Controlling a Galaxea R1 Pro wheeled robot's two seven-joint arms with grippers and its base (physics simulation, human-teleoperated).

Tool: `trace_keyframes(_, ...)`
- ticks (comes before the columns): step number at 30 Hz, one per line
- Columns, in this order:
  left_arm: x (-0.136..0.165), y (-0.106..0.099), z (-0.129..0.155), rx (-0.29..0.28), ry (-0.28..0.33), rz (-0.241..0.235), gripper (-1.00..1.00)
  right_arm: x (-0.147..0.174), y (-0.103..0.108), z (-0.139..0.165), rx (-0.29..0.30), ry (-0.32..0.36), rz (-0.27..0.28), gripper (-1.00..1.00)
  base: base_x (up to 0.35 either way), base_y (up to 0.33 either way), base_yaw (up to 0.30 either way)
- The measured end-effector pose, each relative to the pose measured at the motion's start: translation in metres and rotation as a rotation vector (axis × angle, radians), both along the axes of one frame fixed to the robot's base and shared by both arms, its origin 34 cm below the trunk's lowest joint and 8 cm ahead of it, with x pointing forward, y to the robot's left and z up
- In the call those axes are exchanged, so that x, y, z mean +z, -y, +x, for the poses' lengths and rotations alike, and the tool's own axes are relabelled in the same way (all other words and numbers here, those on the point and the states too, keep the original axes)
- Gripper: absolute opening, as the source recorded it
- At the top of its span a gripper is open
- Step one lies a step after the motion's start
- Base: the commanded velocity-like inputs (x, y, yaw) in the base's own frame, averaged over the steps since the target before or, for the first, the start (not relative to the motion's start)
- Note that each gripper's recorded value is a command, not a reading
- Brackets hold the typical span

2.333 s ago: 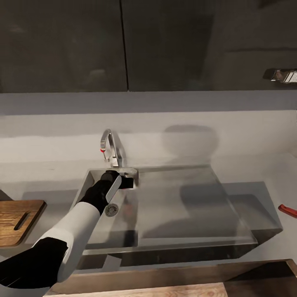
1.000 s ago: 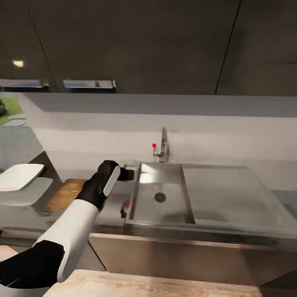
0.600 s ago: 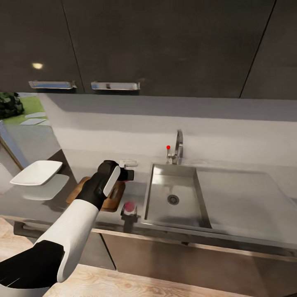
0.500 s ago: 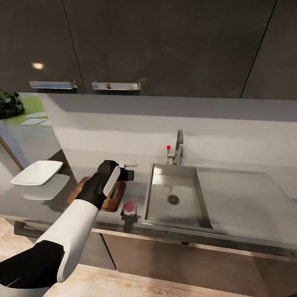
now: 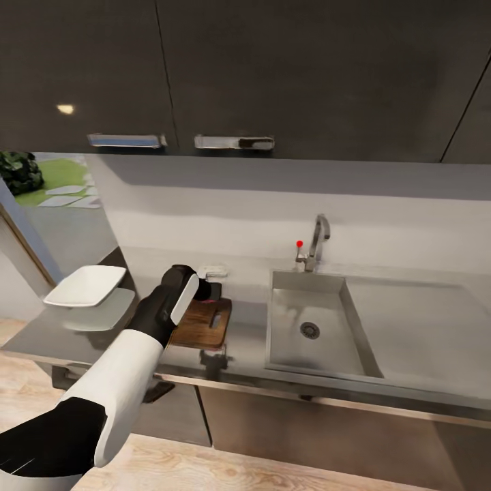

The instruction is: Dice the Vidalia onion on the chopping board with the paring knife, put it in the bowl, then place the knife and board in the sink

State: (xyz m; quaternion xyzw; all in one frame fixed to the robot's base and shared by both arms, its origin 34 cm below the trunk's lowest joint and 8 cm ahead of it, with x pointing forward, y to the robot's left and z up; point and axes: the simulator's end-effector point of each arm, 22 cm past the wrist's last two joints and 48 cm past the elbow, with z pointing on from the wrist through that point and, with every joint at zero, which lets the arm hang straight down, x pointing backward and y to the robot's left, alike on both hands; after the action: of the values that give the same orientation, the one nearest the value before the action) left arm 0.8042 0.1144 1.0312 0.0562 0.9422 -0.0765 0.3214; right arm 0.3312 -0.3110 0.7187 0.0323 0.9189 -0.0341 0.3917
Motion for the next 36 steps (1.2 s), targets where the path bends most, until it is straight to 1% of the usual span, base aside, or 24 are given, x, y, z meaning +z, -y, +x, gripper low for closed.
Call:
trace_keyframes(10,-0.001,0.0,0.0,0.0,-0.002,0.0,-1.0,0.0,0.0,0.0,0.0,0.0,0.0,1.0,0.0,0.288,-0.117)
trace_keyframes(20,-0.008,0.0,-0.003,-0.001,-0.017,0.003,-1.0,0.0,-0.001,0.0,0.0,0.0,0.001,1.0,0.0,0.036,-0.148)
trace_keyframes(27,-0.02,-0.002,-0.008,0.001,-0.044,0.009,-1.0,0.0,-0.001,0.0,0.0,0.001,0.001,1.0,0.0,0.015,-0.038)
trace_keyframes(36,-0.022,-0.003,-0.008,0.002,-0.049,0.01,-1.0,0.0,-0.001,0.0,0.001,0.001,0.001,1.0,-0.05,0.216,-0.002)
